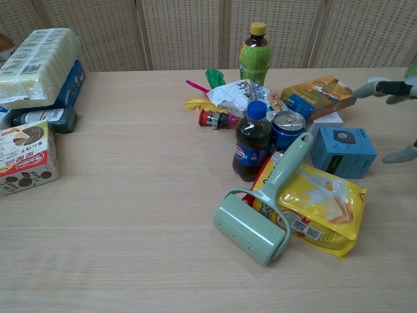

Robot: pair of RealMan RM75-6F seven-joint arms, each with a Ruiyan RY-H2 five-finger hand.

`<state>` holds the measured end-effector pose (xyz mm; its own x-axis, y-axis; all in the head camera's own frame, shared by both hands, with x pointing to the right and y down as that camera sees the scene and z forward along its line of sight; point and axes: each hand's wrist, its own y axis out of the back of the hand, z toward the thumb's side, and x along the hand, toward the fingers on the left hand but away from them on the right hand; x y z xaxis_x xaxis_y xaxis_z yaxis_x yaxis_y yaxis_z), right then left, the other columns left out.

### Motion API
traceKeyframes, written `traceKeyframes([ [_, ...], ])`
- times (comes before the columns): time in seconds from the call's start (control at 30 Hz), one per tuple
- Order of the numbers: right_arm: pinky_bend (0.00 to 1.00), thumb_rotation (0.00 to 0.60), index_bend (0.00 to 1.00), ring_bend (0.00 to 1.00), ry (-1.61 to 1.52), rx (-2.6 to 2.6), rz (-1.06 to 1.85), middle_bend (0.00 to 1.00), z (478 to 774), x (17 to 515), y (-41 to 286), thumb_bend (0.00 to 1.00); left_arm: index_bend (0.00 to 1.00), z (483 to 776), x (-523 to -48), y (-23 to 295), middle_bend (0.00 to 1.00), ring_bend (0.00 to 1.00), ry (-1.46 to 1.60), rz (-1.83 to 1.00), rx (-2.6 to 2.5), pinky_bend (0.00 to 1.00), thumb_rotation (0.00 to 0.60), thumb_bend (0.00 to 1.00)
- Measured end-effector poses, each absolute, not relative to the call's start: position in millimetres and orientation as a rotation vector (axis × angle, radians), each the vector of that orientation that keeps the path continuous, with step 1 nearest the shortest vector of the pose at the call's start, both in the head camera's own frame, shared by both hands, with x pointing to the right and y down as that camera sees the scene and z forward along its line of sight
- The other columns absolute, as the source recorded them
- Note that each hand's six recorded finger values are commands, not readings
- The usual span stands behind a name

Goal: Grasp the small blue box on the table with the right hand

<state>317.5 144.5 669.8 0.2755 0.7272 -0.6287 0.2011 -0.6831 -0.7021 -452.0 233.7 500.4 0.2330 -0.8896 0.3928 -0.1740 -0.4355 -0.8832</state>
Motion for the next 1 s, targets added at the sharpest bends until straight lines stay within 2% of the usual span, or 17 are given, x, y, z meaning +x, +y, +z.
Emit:
traceKeyframes([
  [0.3,0.0,0.6,0.0,0.0,-0.817,-2.073,1.467,0.0,704.1,303.7,127.2,0.0,0.0,502.3,-455.4,231.6,0.0,0.0,0.995,-1.266,-1.773,0.0,0.6,0.0],
  [1.0,0.0,0.6,0.0,0.0,-0.847,-2.035,1.52,0.0,742.9,297.2,115.4,0.0,0.0,503.8,-461.4,229.0,0.0,0.0,1.005,-1.29,-1.756,0.0,0.6,0.0],
])
